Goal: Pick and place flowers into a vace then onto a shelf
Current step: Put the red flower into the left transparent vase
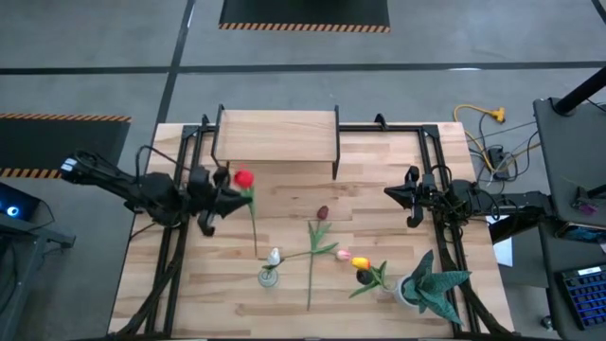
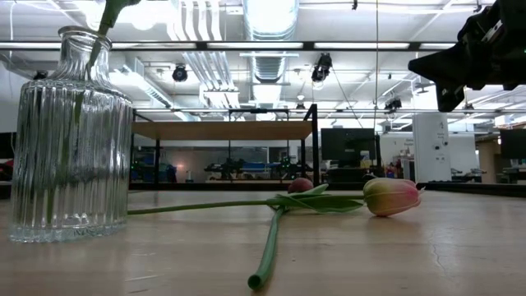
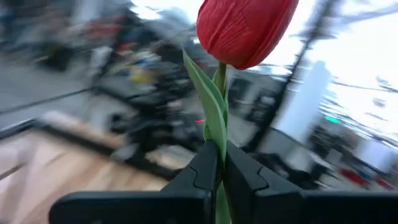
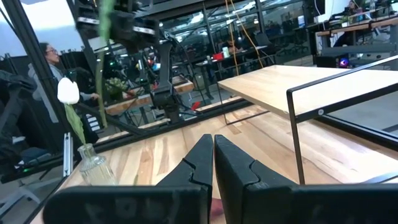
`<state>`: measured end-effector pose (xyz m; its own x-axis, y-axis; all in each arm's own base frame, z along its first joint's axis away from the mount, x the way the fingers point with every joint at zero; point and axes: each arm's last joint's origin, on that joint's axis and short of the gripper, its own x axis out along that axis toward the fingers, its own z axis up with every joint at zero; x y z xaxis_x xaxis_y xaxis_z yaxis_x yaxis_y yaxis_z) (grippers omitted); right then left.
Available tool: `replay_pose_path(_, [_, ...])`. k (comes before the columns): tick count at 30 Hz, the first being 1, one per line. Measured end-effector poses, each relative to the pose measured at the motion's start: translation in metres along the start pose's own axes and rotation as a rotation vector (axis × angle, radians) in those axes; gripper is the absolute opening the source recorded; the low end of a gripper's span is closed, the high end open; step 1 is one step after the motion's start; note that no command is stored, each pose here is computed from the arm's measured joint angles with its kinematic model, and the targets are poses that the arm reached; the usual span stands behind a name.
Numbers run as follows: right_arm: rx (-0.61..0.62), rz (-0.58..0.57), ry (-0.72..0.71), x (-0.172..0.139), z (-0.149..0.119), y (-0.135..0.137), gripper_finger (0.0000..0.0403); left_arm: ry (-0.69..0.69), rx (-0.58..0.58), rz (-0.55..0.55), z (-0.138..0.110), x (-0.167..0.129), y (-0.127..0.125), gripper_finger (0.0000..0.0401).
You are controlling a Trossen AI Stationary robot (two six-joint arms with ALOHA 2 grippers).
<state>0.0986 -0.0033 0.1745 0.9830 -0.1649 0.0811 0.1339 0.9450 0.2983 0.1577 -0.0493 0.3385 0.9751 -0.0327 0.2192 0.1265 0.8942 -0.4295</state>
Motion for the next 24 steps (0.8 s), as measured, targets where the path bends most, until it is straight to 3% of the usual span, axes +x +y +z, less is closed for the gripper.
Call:
replay_pose_path(5, [0.000,-0.031,-0.009,0.000,0.000,-0.001,0.0009,-0.076,0.060,-0.169,0.004,0.005,-0.011,0.0000])
replay_pose_path(17, [0.000,-0.076,-0.021,0.000,0.001,-0.002,0.0009,0.013,-0.006,-0.258,-0.017,0.003,-0.015,0.0000])
replay_pose_path(24, [0.000,-0.077,-0.021,0.000,0.000,-0.002,0.0008,0.015,0.059,-0.306,-0.028,0.010,-0.016,0.0000])
